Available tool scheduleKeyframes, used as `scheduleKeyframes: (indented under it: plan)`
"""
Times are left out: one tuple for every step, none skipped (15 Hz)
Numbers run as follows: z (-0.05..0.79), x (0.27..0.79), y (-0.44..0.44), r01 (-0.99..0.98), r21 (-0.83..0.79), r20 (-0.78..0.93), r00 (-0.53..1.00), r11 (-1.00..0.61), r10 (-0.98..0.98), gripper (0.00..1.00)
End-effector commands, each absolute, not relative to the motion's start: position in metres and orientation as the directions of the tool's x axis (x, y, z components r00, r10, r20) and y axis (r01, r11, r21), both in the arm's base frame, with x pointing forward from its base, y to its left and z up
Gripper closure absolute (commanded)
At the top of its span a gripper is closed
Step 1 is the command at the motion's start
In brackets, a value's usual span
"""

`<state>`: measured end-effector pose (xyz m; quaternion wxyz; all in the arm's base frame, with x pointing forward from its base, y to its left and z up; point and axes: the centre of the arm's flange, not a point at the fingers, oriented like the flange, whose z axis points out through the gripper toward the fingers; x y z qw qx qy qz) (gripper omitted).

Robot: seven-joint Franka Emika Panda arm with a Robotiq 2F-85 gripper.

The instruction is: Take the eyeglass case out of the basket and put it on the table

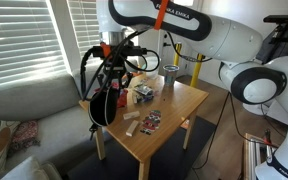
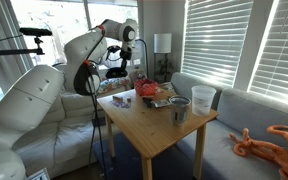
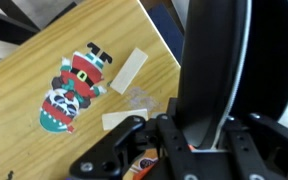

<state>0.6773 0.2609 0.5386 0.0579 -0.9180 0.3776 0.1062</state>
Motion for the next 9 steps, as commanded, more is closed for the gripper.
scheduleKeyframes:
  plan:
    - [0.538, 0.674, 0.268, -0.739, -0.013, -0.254, 0.654, -0.674, -0.712, 0.97]
    - [0.538, 0.672, 0.272, -0.745, -0.008, -0.255, 0.647, -0.667, -0.719, 0.89]
    - [0.537, 0.672, 0.273, -0.743, -0.007, -0.254, 0.649, -0.67, -0.717, 0.89]
    - [0.536, 0.673, 0.272, -0.742, -0.006, -0.254, 0.649, -0.67, -0.717, 0.89]
    - [0.535, 0.675, 0.269, -0.743, -0.006, -0.254, 0.648, -0.669, -0.718, 0.89]
    - [0.534, 0.676, 0.267, -0.744, -0.005, -0.254, 0.647, -0.668, -0.719, 0.97]
    - [0.534, 0.662, 0.255, -0.804, 0.0, -0.248, 0.576, -0.595, -0.779, 0.97]
    - [0.531, 0.647, 0.242, -0.834, -0.045, -0.266, 0.54, -0.55, -0.798, 0.97]
    - [0.525, 0.625, 0.223, -0.862, -0.053, -0.28, 0.498, -0.504, -0.821, 0.97]
